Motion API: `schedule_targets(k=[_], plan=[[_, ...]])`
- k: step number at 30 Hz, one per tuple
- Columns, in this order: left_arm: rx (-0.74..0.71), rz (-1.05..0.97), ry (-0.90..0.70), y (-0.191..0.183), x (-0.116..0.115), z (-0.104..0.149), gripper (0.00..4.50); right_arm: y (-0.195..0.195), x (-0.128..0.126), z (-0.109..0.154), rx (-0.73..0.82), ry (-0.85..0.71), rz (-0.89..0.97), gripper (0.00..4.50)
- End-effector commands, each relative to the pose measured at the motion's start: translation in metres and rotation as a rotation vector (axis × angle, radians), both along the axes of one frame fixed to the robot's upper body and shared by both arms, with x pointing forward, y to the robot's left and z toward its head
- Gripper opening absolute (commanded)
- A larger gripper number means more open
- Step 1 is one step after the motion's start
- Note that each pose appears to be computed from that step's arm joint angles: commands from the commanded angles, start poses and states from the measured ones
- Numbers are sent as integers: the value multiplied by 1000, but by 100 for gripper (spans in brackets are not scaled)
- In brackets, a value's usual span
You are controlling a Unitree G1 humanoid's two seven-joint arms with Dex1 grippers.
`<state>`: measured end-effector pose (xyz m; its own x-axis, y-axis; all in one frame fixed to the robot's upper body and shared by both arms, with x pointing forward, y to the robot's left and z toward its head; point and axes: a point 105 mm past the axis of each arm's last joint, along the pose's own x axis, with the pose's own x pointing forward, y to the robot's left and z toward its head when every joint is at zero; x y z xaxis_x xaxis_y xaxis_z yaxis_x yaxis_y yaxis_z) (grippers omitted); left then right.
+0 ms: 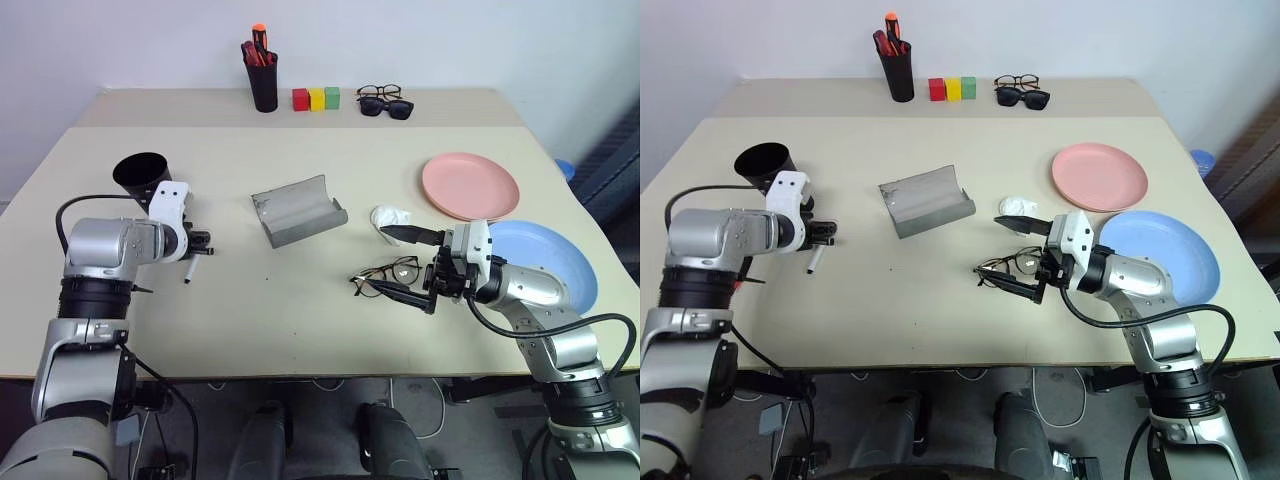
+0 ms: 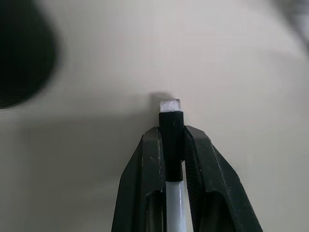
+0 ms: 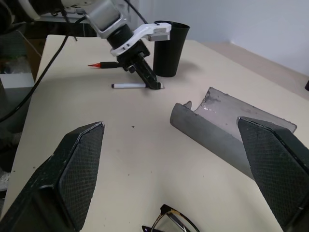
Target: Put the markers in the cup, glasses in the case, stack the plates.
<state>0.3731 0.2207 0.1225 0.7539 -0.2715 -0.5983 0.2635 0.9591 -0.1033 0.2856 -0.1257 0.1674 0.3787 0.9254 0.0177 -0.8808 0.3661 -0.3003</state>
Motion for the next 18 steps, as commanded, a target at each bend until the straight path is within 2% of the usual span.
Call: schedule_targets(k=[1, 4, 5, 9, 10, 14, 18], plan=[[79, -153, -317, -25, -11, 56, 5, -1, 2, 5, 4, -37, -10, 450], [83, -244, -651, -48, -27, 107, 5, 1, 8, 6, 10, -44, -18, 450], [70, -253, -709, -50, -30, 115, 5, 1, 9, 7, 12, -47, -20, 450], [69, -14, -1130, -30, -25, 182, 5, 5, 15, 10, 22, -55, -18, 450], [68, 33, -1195, -26, -24, 192, 5, 5, 17, 10, 25, -57, -17, 450], [311, 308, -1278, 16, 1, 207, 5, 11, 23, 12, 33, -71, -10, 450], [412, 515, -1289, 48, 18, 206, 5, 15, 26, 12, 37, -75, -6, 450]])
